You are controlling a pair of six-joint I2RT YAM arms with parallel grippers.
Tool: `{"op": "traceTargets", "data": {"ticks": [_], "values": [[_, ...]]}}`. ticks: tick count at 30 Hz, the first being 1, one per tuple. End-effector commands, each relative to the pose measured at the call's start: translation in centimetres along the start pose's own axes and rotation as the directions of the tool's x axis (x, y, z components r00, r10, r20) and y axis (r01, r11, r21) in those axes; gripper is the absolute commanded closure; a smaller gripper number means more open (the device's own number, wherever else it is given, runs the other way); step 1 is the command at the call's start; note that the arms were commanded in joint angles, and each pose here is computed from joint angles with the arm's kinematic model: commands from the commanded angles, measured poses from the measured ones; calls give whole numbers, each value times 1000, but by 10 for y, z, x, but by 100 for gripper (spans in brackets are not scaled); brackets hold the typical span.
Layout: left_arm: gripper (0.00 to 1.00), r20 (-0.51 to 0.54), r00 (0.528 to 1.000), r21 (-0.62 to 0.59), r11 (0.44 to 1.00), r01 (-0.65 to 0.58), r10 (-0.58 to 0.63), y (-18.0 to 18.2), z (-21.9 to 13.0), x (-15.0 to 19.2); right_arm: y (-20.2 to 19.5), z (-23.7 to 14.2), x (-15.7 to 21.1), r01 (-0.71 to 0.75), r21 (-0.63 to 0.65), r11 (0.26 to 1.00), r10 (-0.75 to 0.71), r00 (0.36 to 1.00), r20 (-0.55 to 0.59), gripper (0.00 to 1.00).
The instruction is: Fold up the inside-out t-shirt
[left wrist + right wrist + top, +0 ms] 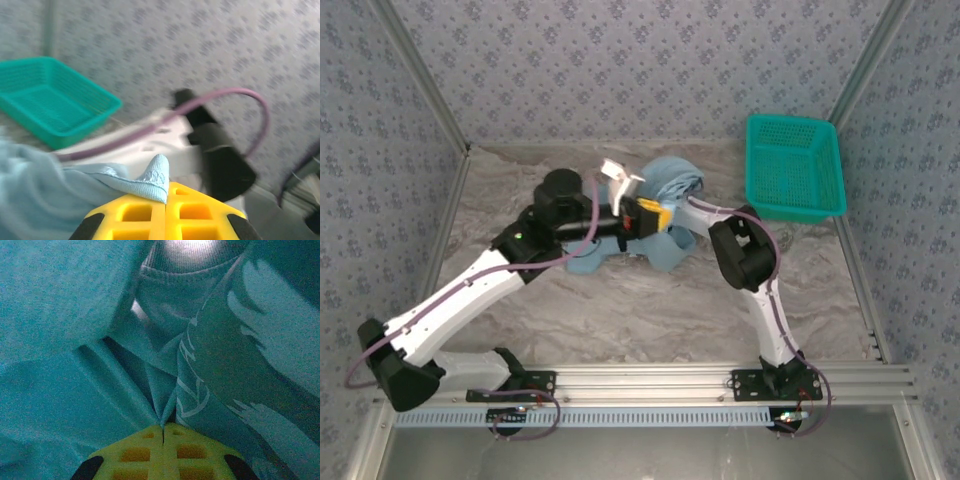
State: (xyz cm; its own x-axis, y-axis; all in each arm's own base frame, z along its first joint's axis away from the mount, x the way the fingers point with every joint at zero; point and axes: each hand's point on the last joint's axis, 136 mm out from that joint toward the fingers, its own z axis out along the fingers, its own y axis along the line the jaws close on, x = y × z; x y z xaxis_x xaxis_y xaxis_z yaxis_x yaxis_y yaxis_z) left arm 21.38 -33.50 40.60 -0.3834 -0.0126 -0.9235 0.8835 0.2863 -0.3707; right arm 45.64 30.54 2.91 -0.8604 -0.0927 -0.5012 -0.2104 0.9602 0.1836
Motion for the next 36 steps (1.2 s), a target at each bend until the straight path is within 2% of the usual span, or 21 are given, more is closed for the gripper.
{"op": "traceTargets", "data": {"ticks": [1, 5, 9, 11, 14, 18, 20, 23, 27, 30, 32, 34, 36], "values": [[100, 155, 987, -227, 971, 68, -33, 50, -39, -32, -6, -29, 25, 71, -69, 995, -75, 996, -55, 100], [100, 292, 953, -448, 869, 209, -79, 120, -89, -43, -16, -55, 51, 84, -119, 989, -95, 991, -91, 100], [100, 401, 913, -569, 760, 314, -77, 172, -143, -51, -27, -77, 70, 129, -121, 984, -142, 983, -114, 100], [100, 445, 893, -592, 726, 349, -65, 188, -164, -55, -32, -85, 72, 134, -117, 984, -147, 983, -114, 100], [100, 460, 887, -638, 677, 366, -47, 207, -184, -54, -36, -99, 66, 138, -121, 983, -149, 985, -84, 100], [100, 421, 906, -705, 610, 362, -51, 237, -192, -39, -23, -120, 44, 149, -177, 973, -151, 988, 3, 100], [100, 379, 921, -713, 605, 353, -92, 249, -184, -26, -13, -135, 28, 162, -216, 963, -148, 986, 77, 100], [100, 336, 926, -660, 657, 364, -175, 258, -158, 1, 8, -163, -2, 164, -300, 940, -106, 974, 201, 100], [100, 218, 948, -613, 723, 319, -234, 254, -109, 49, 32, -212, -48, 186, -415, 891, -19, 927, 375, 100], [100, 159, 942, -624, 709, 328, -296, 259, -91, 86, 46, -239, -68, 192, -492, 849, 49, 899, 435, 100], [100, 178, 921, -681, 633, 369, -345, 275, -99, 110, 48, -255, -74, 207, -507, 837, 54, 890, 452, 100], [100, 217, 904, -758, 521, 394, -368, 294, -119, 130, 44, -260, -73, 194, -509, 838, 49, 904, 425, 100], [100, 256, 893, -800, 438, 411, -370, 307, -138, 142, 39, -265, -66, 195, -526, 828, 43, 913, 405, 100]]}}
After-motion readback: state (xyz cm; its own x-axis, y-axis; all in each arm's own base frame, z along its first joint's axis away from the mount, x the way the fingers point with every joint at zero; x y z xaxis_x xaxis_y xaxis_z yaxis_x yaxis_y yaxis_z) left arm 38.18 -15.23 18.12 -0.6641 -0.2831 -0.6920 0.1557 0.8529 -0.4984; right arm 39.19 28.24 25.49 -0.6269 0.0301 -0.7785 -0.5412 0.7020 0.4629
